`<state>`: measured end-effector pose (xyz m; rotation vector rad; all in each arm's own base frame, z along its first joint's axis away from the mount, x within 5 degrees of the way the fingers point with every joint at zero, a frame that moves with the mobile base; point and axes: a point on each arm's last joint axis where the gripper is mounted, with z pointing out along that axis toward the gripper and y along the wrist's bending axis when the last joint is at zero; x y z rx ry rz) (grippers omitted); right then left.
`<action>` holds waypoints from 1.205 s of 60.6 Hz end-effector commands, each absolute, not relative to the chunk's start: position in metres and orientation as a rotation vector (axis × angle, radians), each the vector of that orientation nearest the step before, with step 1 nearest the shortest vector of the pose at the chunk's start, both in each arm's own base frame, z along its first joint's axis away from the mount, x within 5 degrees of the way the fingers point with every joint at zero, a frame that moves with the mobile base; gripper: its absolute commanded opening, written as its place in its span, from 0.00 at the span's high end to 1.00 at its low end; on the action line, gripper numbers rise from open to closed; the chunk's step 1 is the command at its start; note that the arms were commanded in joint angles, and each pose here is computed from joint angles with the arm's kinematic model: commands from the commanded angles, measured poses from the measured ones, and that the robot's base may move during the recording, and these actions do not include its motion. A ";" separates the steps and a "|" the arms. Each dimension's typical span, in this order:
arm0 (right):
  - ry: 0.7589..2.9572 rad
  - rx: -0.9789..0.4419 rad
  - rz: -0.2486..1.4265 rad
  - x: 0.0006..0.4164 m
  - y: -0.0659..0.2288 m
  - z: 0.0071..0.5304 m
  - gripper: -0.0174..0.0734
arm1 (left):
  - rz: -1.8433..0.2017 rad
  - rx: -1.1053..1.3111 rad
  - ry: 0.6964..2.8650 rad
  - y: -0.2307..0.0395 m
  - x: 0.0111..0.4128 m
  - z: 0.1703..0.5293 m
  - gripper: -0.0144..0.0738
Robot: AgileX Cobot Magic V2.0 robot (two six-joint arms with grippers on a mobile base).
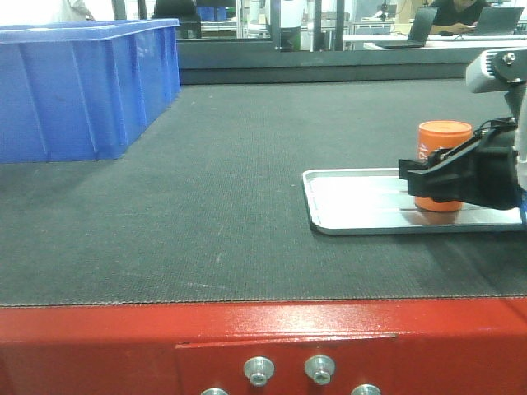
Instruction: Grab orange capacitor from left shelf to right conveyor
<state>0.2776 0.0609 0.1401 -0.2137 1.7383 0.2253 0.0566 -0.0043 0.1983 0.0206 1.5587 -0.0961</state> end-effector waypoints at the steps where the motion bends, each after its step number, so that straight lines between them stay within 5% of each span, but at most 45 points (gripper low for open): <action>1: 1.591 -0.245 0.238 0.282 0.063 0.162 0.65 | -0.096 0.013 1.459 -0.004 0.055 0.208 0.98; 9: 1.607 -0.249 0.237 0.282 0.063 0.161 0.51 | -0.096 0.013 1.459 -0.004 0.055 0.208 0.98; 20: 1.606 -0.252 0.237 0.282 0.063 0.162 0.11 | -0.096 0.013 1.459 -0.004 0.055 0.208 0.98; 57: 1.632 -0.228 0.210 0.224 0.049 0.262 0.15 | -0.096 0.013 1.459 -0.004 0.055 0.208 0.98; 64: 1.632 -0.188 0.202 0.198 0.042 0.285 0.25 | -0.096 0.013 1.459 -0.004 0.055 0.208 0.98; 73: 1.633 -0.155 0.170 0.159 0.031 0.307 0.54 | -0.096 0.013 1.459 -0.004 0.055 0.208 0.98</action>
